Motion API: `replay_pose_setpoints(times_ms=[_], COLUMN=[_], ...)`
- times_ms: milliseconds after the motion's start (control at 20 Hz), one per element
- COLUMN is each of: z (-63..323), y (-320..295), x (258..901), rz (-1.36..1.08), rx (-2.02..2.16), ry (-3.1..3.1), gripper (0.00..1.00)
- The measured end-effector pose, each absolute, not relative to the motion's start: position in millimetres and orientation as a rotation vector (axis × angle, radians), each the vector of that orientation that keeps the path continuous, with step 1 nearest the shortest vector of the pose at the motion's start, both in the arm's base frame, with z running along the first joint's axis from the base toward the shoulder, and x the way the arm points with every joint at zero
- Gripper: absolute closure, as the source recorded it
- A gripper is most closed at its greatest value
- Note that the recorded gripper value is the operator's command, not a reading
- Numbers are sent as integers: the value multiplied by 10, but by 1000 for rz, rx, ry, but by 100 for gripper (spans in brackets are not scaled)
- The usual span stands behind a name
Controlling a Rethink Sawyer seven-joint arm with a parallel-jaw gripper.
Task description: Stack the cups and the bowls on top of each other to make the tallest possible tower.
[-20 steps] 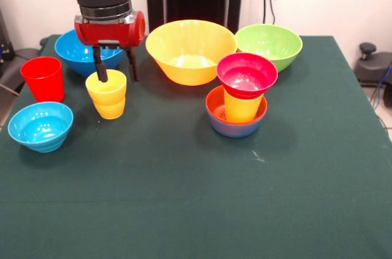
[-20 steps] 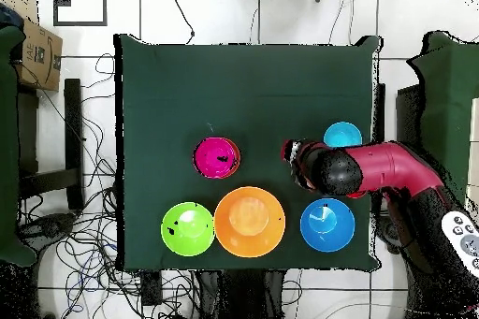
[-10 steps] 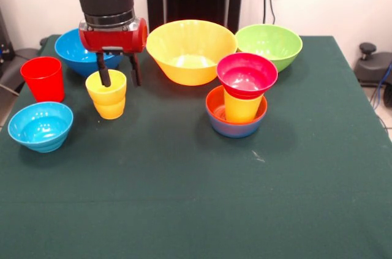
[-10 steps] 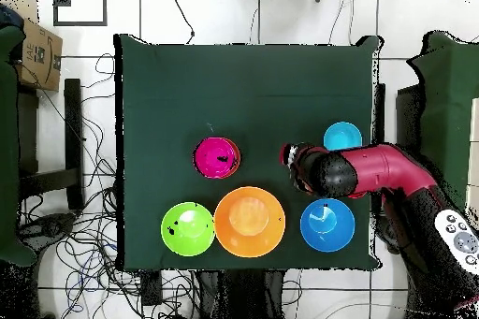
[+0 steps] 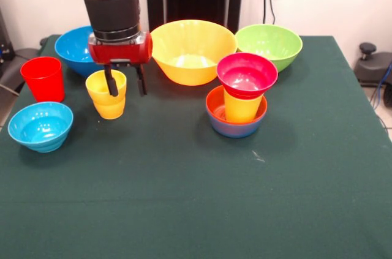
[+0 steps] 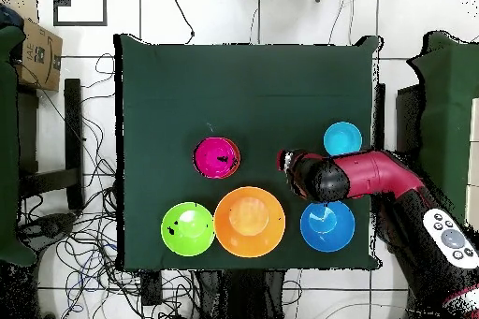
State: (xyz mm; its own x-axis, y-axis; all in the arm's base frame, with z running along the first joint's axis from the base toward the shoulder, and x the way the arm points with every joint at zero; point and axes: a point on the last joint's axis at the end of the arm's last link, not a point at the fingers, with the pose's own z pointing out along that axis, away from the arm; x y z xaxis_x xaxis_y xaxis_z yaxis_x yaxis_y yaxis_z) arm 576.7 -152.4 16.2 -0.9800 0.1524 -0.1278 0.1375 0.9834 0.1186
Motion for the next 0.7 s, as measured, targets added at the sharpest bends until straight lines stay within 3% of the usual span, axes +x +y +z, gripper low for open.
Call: replay_pose_setpoints(times_ms=[700], z=[68], y=[-1480], x=[5724], rz=[193], rx=[224], ry=[2999], gripper=[0])
